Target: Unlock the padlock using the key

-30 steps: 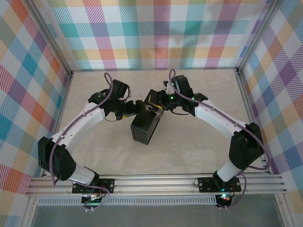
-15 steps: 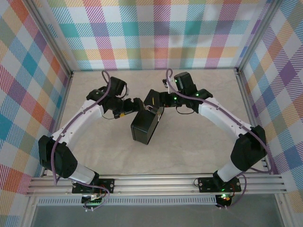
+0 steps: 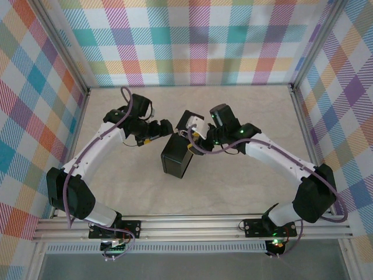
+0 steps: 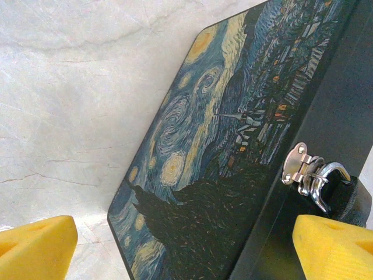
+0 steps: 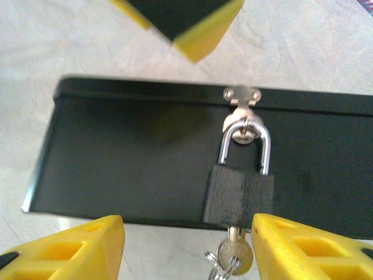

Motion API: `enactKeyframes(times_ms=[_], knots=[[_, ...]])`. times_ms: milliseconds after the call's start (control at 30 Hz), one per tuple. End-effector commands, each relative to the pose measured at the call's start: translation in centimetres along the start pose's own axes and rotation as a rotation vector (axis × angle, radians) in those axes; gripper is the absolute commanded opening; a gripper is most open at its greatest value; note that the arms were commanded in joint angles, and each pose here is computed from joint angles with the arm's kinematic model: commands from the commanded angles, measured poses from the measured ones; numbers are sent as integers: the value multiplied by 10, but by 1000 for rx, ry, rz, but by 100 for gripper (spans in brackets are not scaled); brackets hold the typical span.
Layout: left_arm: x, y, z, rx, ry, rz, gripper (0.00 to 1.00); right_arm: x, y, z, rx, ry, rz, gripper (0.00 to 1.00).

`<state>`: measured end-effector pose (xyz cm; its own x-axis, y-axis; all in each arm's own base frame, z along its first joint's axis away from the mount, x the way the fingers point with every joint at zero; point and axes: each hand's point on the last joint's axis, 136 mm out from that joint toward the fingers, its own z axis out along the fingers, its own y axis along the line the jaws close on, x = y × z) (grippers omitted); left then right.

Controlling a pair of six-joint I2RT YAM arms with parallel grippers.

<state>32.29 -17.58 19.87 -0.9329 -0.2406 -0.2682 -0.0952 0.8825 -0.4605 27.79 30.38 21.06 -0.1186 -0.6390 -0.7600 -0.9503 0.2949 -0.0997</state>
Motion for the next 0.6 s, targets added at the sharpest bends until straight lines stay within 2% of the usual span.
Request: enactKeyframes(times_ms=[0,233,567], knots=[[4,1,-10,13,6,0,95,-10,-10,-5,71,-41,-214,60],[9,7,-10,12,11,-2,95,-18,-20,-3,172,-64,-344,60],[6,5,-9,26,16,-3,95,-3,-17,12,144,16,-419,59]])
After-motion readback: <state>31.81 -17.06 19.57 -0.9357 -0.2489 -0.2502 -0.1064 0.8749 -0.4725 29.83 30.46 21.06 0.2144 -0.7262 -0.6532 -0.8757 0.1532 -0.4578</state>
